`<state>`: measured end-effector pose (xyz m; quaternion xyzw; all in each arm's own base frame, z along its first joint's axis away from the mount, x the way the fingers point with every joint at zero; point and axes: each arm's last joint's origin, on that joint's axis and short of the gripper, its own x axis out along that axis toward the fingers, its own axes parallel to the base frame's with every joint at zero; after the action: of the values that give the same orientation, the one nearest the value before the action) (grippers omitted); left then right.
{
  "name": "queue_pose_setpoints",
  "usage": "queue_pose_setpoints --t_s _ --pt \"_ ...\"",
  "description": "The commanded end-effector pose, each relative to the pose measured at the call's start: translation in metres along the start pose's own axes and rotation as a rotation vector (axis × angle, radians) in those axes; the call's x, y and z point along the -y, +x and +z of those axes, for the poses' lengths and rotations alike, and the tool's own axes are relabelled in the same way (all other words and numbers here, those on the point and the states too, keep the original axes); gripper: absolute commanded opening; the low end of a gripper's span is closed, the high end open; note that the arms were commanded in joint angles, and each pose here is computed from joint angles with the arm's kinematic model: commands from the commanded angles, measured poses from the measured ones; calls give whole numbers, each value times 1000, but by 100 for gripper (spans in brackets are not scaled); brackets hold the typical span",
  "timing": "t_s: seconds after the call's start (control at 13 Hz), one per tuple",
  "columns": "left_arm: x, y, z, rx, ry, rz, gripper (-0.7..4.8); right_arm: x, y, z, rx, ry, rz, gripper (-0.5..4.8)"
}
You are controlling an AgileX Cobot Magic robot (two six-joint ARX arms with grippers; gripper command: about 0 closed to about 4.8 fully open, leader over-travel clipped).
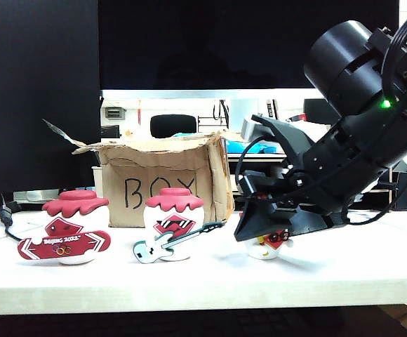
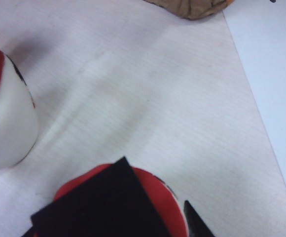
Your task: Put the doll that is least similar in size compared to the others into the paper box.
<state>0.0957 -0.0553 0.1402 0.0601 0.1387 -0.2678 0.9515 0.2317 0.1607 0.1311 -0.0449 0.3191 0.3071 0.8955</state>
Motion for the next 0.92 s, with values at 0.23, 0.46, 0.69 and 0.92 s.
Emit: queue_pose_setpoints --t_s 0.23,0.46,0.69,0.92 --pt "0 0 2 14 0 1 -5 -2 -7 11 62 -5 14 147" --pt "0 0 2 15 0 2 -5 -10 -53 56 275 -24 54 147" --pt "0 0 2 15 0 2 -5 -20 -78 114 407 -77 170 147" --pt "0 0 2 15 0 1 -5 -22 -51 168 457 -105 188 147"
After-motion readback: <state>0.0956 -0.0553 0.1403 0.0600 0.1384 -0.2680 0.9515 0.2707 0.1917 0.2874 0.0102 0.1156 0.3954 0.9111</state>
